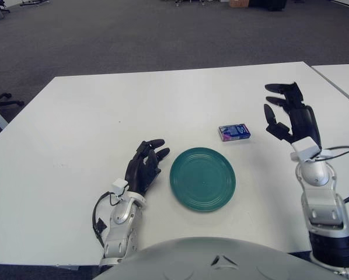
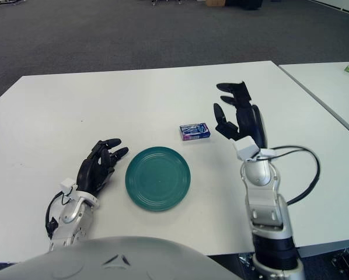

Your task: Put the gum into the plate.

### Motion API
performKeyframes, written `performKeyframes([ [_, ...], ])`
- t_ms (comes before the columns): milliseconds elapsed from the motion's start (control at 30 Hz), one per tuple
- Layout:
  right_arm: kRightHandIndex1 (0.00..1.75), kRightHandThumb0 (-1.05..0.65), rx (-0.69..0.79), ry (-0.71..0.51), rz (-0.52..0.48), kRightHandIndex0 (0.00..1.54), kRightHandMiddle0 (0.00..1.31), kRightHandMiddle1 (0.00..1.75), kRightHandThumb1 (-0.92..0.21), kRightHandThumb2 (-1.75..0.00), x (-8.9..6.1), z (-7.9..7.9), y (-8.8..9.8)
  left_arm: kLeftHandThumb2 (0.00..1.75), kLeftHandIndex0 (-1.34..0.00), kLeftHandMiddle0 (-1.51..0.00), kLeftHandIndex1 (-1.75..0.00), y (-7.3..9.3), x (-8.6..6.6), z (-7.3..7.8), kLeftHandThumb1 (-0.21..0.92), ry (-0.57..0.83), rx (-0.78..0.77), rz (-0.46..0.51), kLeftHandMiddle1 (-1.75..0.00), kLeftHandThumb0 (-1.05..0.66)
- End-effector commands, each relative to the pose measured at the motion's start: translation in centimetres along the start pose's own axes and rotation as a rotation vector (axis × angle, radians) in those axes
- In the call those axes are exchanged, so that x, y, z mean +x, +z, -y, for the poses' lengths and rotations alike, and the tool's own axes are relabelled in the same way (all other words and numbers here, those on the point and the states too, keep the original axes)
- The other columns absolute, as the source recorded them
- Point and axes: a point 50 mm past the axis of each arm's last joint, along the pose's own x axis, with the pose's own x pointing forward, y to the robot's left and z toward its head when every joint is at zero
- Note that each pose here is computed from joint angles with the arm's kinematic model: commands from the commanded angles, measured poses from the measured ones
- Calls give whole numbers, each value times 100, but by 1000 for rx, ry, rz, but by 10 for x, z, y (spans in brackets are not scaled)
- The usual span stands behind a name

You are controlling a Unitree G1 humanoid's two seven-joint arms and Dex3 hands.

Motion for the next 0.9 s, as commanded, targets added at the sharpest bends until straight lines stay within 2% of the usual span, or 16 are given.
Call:
performKeyframes([
  [0,40,-65,-179,43,25,37,2,98,-92,-63,19,-7,-3,76,-40,-45,-115,-6,1,1,92,2,1,-28,-74,-79],
  [133,72,-66,-307,125,55,29,1,97,-92,-55,38,-31,-3,76,-40,-46,-115,-6,2,3,92,-1,-1,-21,-74,-79],
  [200,73,-67,-354,169,70,26,1,97,-92,-53,42,-41,-4,77,-40,-47,-115,-6,2,3,92,-2,-1,-17,-74,-79],
  [267,70,-67,-377,188,77,25,0,96,-92,-51,43,-45,-5,77,-40,-48,-115,-7,2,4,92,-2,-2,-16,-74,-79],
  [400,58,-68,-463,320,104,26,0,92,-92,-51,40,-63,-8,77,-39,-49,-115,-7,2,5,92,-3,0,-9,-75,-79],
  [633,29,-69,-501,430,109,33,0,83,-92,-56,38,-74,-9,78,-40,-47,-115,-7,1,5,92,0,4,-11,-74,-79],
  [700,25,-69,-502,452,108,34,0,81,-92,-57,37,-76,-10,78,-39,-46,-115,-7,0,5,92,1,3,-13,-73,-78],
  [867,20,-64,-477,573,77,36,0,78,-92,-53,36,-92,-22,77,-38,-46,-113,-6,-1,5,92,8,-8,-19,-74,-77],
])
